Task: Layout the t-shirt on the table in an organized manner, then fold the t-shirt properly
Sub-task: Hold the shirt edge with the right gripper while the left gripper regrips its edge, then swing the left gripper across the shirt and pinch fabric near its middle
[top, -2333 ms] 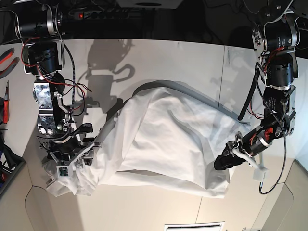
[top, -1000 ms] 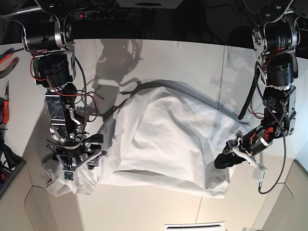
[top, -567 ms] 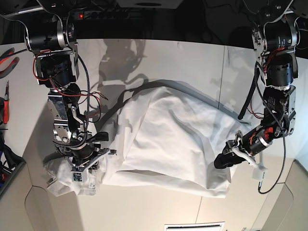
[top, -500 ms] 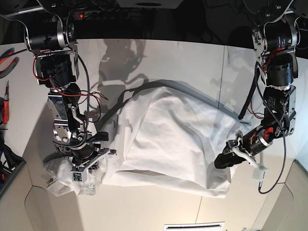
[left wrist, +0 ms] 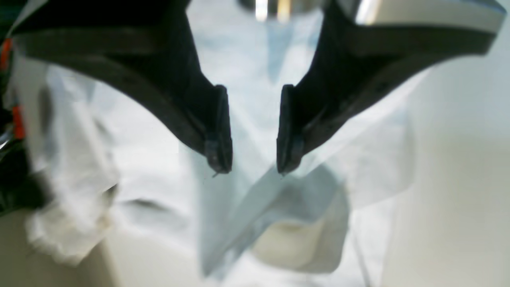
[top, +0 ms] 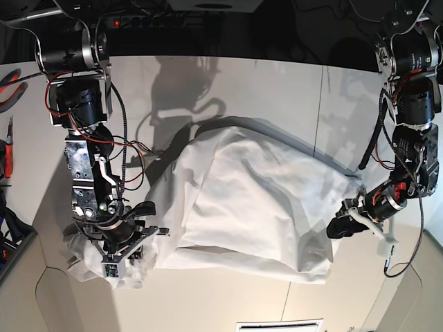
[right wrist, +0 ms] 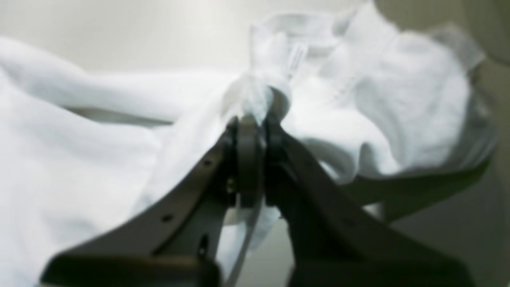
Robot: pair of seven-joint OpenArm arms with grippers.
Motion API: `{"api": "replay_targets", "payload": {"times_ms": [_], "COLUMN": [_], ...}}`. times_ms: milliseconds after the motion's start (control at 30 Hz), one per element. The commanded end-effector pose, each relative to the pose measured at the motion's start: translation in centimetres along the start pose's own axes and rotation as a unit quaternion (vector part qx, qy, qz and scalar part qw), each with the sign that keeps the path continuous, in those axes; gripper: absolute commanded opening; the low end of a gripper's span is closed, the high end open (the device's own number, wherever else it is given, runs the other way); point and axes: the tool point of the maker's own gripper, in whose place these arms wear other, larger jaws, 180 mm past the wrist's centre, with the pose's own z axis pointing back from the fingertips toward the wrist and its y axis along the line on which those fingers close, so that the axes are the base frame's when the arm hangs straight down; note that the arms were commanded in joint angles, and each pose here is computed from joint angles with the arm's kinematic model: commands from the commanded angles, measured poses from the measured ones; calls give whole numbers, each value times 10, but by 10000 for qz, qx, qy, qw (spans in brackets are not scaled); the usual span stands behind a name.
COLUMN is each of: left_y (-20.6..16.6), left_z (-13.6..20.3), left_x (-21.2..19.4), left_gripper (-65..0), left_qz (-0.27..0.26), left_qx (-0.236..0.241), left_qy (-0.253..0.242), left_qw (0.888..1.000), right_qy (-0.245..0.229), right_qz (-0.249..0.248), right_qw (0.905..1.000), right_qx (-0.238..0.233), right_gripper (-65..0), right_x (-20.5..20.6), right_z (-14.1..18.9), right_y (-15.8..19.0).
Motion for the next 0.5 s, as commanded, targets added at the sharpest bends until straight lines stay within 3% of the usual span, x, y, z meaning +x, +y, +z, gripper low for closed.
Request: {"api": "replay_targets", "payload": {"times_ms": [0, 200, 367, 467], "left_y": [0, 3, 3, 3], "left_z": [4, 7, 11, 14], "left_x": [23, -11, -48, -64], "left_gripper": [-420, -420, -420, -420], "left_qz": [-128, 23, 217, 298], "left_qx": [-27, -2, 11, 20], "left_qy": [-265, -8, 259, 347], "left_qw": [9996, 10000, 9994, 9989], "right_qy": [-463, -373, 129, 607], "right_qz": [-38, -66, 25, 223], "right_qw": [9989, 9974, 9933, 9861], "right_qx": [71, 610, 1147, 1531], "right_gripper": [-650, -650, -650, -650], "right_x": [38, 57, 56, 47], "right_z": [3, 17, 32, 46], "right_y": [3, 26, 48, 63]}}
